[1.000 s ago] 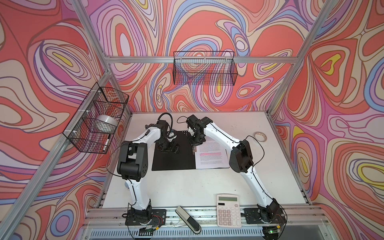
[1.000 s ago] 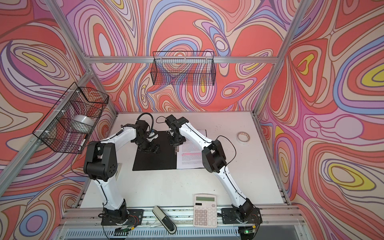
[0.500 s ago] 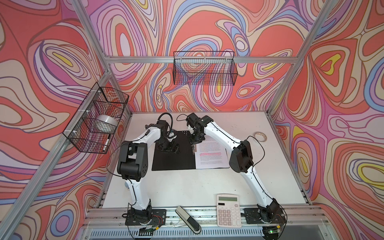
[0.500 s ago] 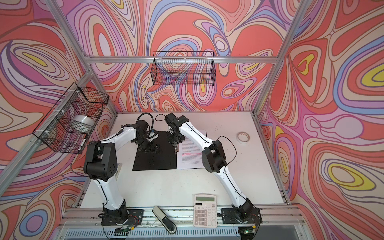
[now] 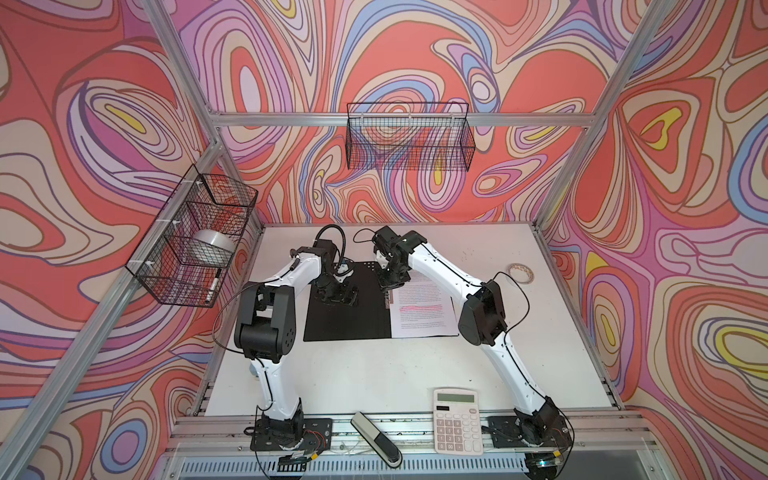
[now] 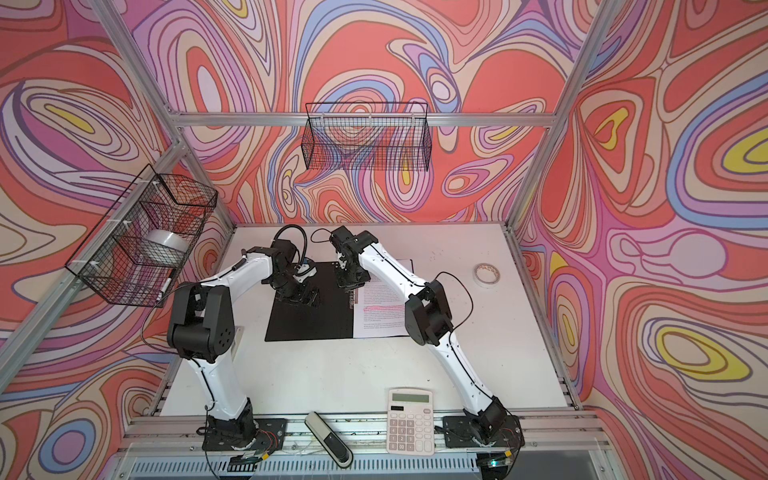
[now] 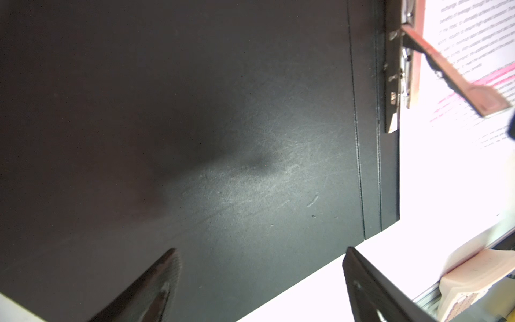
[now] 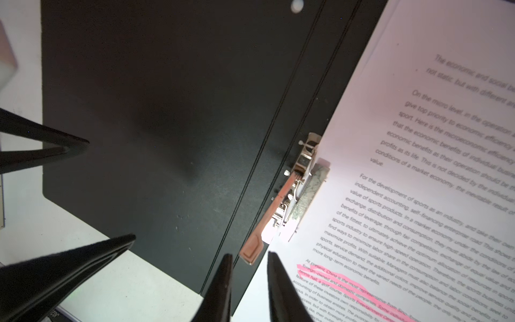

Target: Put the files into the folder

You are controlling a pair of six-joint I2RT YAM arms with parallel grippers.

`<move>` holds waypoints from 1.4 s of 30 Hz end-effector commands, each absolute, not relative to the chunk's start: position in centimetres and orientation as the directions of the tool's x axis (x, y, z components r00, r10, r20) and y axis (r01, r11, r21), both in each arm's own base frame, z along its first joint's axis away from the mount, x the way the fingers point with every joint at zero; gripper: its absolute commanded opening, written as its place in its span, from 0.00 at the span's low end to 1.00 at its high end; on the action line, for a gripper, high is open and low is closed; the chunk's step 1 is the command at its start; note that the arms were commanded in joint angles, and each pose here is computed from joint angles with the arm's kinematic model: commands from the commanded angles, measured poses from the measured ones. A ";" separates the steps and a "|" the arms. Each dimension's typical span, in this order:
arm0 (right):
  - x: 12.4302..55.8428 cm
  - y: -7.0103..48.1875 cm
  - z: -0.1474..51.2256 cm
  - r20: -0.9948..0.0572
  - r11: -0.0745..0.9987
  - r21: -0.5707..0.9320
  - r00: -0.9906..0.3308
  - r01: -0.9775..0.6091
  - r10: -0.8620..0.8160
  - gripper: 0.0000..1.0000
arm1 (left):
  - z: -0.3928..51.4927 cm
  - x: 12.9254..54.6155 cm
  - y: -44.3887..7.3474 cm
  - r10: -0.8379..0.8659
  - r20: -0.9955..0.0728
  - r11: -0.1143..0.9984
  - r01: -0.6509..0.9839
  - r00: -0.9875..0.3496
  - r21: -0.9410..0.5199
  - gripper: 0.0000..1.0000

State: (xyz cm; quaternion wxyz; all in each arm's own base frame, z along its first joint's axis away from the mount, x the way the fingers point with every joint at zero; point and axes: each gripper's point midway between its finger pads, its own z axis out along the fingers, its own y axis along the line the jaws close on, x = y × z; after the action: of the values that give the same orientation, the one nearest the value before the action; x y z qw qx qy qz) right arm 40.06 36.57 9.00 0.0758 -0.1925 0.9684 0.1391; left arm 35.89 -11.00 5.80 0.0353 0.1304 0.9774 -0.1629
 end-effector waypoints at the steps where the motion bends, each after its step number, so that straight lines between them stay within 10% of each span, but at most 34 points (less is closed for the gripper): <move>1: 39.8 36.2 8.0 -0.177 0.892 0.206 -0.912 -0.401 -0.369 0.23 | 5.7 35.7 -10.8 0.259 -0.093 0.909 0.275 -0.961 -0.313 0.92; 42: 39.3 33.6 4.7 -0.083 0.907 0.082 -0.910 -0.412 -0.406 0.23 | 3.9 35.3 -10.3 0.267 -0.059 0.917 0.273 -0.962 -0.292 0.91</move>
State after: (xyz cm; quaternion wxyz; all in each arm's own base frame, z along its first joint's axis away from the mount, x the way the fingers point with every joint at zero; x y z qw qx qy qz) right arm 38.94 35.41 7.16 0.0471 -0.2109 0.9715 0.0969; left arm 35.80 -10.80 4.86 0.0241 0.1302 0.9787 -0.1568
